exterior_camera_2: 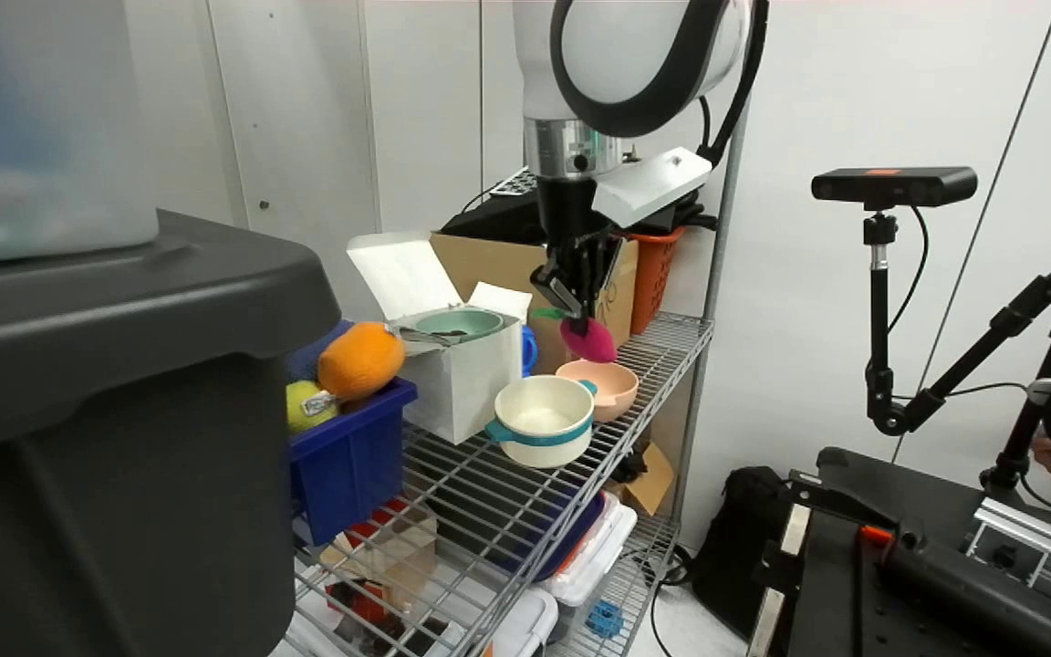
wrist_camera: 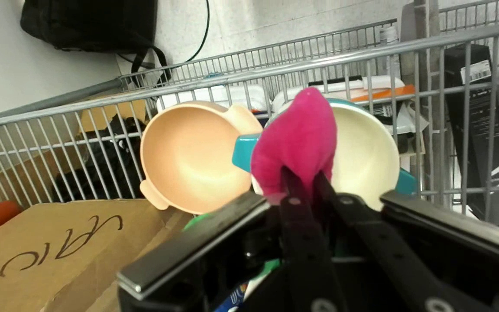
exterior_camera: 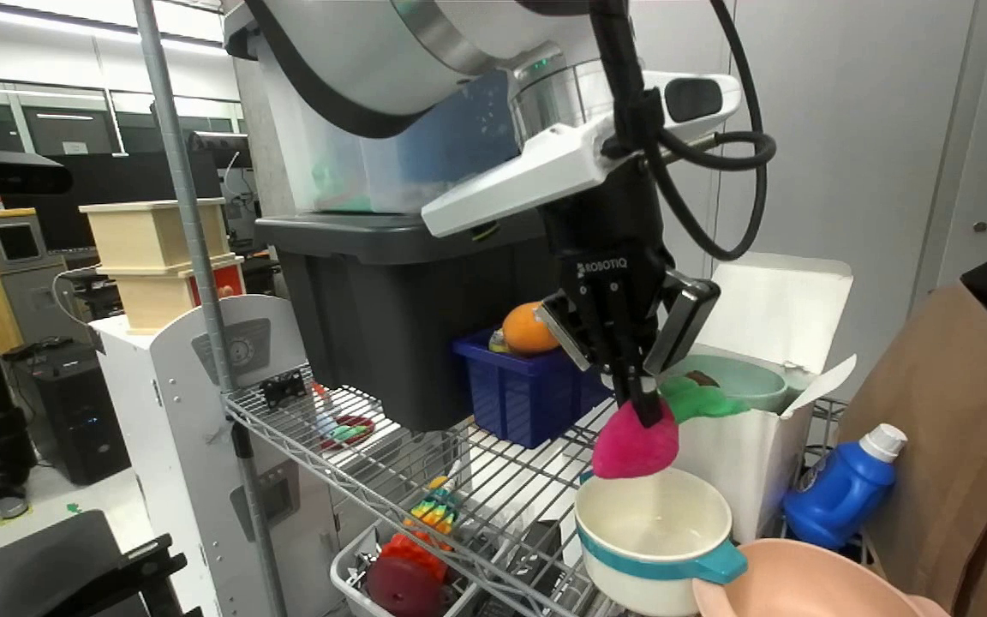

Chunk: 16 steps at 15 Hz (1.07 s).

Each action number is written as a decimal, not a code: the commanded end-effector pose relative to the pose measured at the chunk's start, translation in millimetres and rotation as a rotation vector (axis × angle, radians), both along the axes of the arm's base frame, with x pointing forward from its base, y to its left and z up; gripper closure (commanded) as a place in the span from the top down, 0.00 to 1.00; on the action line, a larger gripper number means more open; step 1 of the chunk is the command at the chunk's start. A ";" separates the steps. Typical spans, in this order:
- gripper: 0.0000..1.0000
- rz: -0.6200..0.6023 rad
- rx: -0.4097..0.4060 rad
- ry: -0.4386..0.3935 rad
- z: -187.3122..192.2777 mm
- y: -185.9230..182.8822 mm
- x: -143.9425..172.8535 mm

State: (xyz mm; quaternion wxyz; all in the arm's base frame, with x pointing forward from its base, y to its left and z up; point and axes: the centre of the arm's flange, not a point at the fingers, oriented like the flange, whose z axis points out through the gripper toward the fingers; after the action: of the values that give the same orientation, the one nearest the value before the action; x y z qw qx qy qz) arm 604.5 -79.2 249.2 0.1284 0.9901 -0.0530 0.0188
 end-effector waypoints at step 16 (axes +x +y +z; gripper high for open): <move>0.02 -0.037 -0.002 -0.110 -38.8 15.1 28.3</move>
State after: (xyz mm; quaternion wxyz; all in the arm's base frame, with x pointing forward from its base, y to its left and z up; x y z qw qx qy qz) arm 622.6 -66.1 212.4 0.1239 0.9885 -0.0677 0.0535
